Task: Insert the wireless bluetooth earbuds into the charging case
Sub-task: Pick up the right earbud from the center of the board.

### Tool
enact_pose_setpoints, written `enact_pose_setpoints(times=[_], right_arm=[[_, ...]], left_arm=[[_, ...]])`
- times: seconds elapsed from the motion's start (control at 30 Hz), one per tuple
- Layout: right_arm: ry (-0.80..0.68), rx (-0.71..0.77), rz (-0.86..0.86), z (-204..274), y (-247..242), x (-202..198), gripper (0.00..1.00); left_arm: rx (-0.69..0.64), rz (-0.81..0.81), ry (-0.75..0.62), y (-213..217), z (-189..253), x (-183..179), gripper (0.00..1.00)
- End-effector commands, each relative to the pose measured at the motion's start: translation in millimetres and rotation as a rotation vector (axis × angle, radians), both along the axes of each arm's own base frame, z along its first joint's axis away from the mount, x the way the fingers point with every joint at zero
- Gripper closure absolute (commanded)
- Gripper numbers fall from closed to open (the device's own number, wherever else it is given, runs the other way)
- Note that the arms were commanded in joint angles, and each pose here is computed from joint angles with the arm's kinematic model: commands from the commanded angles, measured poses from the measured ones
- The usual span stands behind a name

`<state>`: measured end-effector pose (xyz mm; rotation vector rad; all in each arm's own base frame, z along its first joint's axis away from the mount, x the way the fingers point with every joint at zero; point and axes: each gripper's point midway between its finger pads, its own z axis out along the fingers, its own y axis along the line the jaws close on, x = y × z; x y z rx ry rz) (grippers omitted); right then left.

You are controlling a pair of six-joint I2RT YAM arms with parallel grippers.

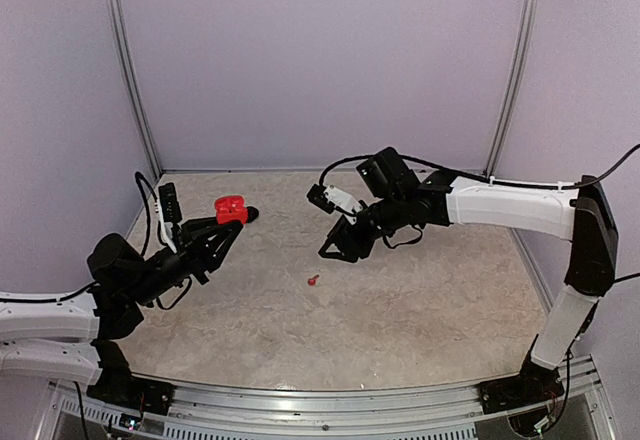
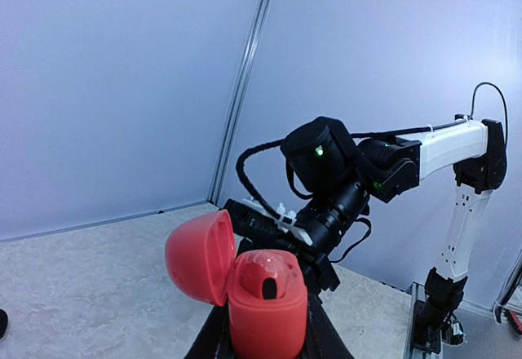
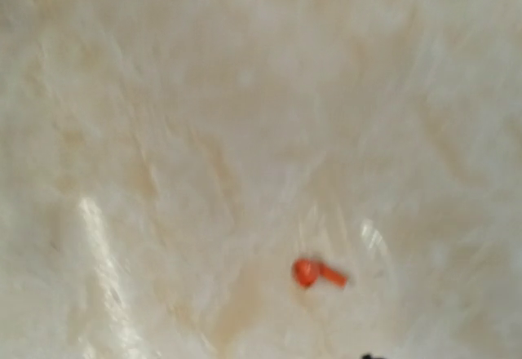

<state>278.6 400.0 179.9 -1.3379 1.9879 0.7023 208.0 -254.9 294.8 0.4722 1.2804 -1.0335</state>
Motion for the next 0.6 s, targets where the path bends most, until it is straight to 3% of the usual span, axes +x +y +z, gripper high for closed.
enact_pose_setpoints(times=[0.0, 0.3, 0.57], right_arm=[[0.046, 0.013, -0.009, -7, 16, -3, 0.48], [0.007, -0.088, 0.131, -67, 43, -3, 0.50], [0.058, -0.140, 0.155, -98, 54, 25, 0.51]], left_arm=[[-0.024, 0.039, 0.027, 11, -3, 4, 1.00], [-0.027, 0.027, 0.019, 11, -4, 2, 1.00], [-0.031, 0.029, 0.014, 13, -2, 0, 1.00]])
